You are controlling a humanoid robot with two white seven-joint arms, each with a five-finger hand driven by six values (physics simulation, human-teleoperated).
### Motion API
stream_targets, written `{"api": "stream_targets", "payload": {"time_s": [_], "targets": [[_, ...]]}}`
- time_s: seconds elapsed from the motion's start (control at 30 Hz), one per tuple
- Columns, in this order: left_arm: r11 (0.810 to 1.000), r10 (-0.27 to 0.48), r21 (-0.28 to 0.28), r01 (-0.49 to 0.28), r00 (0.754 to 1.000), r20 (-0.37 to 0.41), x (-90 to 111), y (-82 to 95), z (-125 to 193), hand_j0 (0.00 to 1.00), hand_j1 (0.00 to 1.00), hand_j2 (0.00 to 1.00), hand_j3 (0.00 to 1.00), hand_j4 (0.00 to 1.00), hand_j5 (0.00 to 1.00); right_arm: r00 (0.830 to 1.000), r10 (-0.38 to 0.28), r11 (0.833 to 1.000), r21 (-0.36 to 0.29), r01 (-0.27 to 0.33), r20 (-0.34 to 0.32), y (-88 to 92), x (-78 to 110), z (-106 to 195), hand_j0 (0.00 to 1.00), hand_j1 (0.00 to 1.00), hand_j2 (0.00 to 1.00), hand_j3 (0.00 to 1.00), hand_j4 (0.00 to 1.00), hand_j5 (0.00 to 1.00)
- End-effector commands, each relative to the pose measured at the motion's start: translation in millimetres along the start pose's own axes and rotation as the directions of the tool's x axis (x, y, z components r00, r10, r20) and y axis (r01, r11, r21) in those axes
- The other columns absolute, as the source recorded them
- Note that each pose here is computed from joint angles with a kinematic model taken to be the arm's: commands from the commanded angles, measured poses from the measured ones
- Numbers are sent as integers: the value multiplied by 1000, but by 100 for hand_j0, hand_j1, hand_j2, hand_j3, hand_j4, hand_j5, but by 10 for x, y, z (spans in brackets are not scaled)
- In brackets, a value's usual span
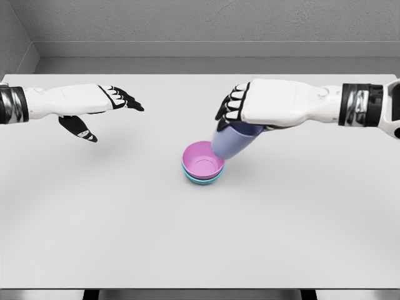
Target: Stacking bowl and cup with both arms
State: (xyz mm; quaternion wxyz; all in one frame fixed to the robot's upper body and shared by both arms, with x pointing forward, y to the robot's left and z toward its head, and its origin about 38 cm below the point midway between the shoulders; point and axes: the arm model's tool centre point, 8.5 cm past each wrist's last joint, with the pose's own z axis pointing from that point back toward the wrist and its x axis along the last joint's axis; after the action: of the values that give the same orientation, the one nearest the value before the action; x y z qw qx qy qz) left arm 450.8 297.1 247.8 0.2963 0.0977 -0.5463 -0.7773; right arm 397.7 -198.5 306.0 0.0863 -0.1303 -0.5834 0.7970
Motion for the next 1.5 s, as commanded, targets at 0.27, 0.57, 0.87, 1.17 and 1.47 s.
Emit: {"api": "stream_targets", "payload": {"time_s": [0.27,0.57,0.87,1.17,1.47], "targets": [[1000,4,19,-3,1000,-7,-15,43,37,100,100,100,100,100,100,998,-3,1000,-5,4,57,-6,100,-203,67,67,67,67,67,67],[1000,5,18,-5,1000,-7,-15,36,36,100,100,100,100,100,100,997,2,1000,-18,-1,72,-45,116,-292,67,67,67,67,67,67],[1000,5,18,-5,1000,-7,-15,36,36,100,100,100,100,100,100,997,-8,1000,-11,9,77,-8,109,-354,68,68,68,68,68,68],[1000,5,18,-5,1000,-7,-15,36,36,100,100,100,100,100,100,998,-23,1000,-8,23,66,22,57,-361,68,68,68,68,68,68],[1000,8,16,-8,1000,-5,-11,13,33,100,100,100,100,100,100,997,-24,1000,-8,24,71,25,66,-376,69,69,69,69,69,69]]}}
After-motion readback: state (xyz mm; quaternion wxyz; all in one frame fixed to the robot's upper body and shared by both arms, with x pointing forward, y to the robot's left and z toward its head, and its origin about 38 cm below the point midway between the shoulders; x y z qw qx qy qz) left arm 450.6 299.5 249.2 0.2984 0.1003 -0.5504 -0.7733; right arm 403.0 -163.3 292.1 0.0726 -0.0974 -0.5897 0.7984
